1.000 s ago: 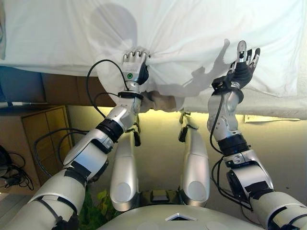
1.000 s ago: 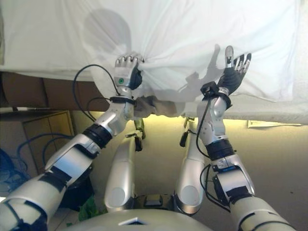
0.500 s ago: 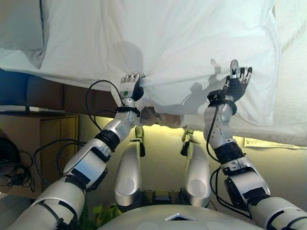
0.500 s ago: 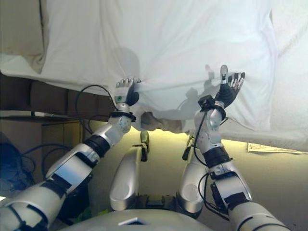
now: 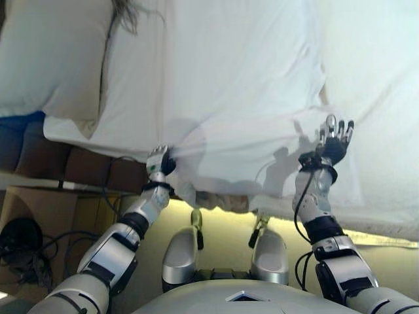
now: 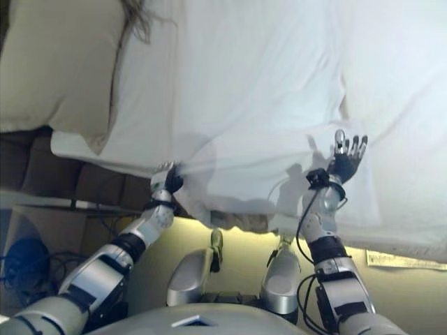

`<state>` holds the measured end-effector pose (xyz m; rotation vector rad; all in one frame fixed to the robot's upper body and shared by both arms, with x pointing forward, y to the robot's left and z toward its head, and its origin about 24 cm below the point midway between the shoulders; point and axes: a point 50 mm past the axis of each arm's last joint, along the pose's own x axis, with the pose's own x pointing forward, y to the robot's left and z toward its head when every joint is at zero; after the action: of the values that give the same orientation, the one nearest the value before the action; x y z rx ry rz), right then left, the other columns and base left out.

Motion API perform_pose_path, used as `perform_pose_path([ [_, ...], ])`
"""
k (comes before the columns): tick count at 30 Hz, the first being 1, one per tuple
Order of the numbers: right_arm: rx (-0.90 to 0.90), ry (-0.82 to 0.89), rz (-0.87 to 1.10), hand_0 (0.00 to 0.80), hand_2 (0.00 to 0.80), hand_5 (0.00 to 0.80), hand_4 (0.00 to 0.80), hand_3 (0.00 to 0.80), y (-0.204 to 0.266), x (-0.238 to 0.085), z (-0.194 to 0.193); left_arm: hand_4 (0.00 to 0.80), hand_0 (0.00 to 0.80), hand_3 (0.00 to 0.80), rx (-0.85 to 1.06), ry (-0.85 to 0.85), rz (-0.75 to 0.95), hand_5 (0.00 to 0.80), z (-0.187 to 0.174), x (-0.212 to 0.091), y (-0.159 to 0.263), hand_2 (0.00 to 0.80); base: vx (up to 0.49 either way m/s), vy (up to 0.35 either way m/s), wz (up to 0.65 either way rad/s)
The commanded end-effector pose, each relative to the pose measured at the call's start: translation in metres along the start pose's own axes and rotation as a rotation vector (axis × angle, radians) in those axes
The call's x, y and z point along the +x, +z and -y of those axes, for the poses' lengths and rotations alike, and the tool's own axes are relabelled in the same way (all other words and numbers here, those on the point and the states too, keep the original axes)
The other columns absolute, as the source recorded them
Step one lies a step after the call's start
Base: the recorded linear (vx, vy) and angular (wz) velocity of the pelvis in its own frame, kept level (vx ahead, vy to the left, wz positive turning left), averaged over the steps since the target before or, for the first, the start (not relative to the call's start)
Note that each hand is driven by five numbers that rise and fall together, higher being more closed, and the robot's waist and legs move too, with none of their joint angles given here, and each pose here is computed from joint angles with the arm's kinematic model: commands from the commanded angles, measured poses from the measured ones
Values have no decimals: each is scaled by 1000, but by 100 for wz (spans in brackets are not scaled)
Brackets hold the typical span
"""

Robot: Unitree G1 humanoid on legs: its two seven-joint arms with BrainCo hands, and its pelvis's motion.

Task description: Make the bed neatly

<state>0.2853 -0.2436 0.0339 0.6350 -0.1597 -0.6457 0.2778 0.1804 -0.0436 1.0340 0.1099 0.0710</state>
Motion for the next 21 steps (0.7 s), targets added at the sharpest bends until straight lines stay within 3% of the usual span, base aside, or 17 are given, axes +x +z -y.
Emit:
perform_pose_path([
  [1, 17, 12, 61, 0, 0, 0, 0, 0, 11, 1, 19, 800, 800, 800, 88, -70, -190, 800, -4, -40, -72, 800, 90, 26, -6],
  [11, 19, 6, 12, 0, 0, 0, 0, 0, 1, -11, 46, 800, 800, 800, 145, -116, -190, 800, 3, -64, -84, 800, 52, -17, -3],
  [21, -72, -40, -58, 0, 0, 0, 0, 0, 2, -4, 68, 800, 800, 800, 314, -114, -376, 800, -28, -80, -135, 800, 45, 27, 0],
])
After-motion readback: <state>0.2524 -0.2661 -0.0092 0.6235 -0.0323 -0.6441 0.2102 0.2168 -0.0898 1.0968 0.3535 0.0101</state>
